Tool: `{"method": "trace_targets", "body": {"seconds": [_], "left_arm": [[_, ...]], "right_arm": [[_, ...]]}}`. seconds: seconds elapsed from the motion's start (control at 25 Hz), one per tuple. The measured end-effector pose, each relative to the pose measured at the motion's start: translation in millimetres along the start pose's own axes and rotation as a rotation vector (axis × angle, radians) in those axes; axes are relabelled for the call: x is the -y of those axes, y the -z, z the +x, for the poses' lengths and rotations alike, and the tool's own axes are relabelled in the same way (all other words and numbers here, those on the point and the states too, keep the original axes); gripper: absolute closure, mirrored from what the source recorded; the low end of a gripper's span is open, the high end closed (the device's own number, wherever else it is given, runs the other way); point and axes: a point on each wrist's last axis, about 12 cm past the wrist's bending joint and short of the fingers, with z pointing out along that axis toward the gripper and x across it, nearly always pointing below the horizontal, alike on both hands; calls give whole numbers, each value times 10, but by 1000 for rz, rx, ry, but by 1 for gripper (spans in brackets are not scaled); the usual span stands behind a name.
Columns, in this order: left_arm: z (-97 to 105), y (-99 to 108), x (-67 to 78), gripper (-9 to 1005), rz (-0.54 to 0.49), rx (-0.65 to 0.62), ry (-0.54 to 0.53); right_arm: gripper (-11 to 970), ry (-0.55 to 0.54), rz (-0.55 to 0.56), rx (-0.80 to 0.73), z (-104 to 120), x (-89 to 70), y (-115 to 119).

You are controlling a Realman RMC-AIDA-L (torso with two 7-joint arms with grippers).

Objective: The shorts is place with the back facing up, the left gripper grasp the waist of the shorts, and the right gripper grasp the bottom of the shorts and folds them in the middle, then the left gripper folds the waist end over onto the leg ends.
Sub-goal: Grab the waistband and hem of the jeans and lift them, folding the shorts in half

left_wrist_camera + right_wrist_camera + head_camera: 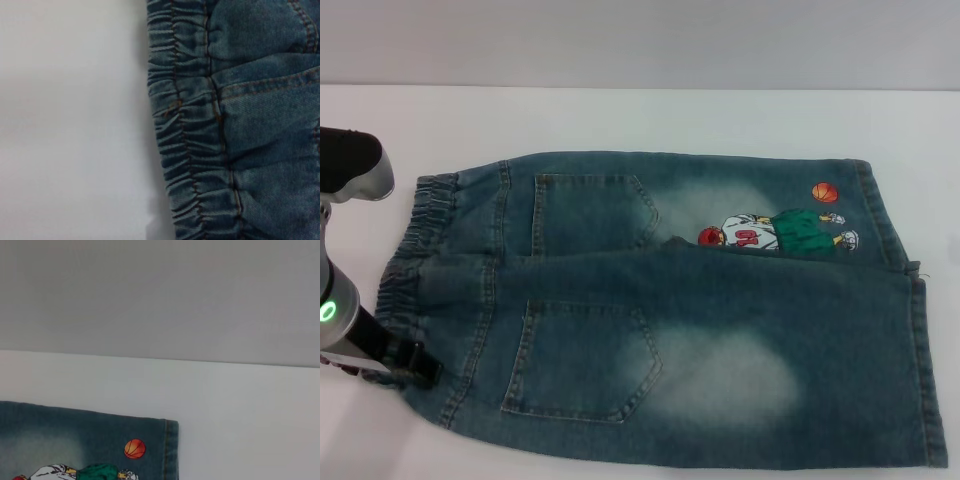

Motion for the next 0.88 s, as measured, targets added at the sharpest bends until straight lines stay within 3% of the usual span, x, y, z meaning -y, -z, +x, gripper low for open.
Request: {"method": "trace_targets", "body": {"seconds": [0.52, 0.88], "left_arm": [[-27, 18, -34, 178, 0, 11, 13], [-48, -9, -22, 608, 1, -3, 8]], "right_arm": [[266, -1, 2, 5, -9, 4, 8], [267, -3, 3, 5, -9, 10, 7]]}}
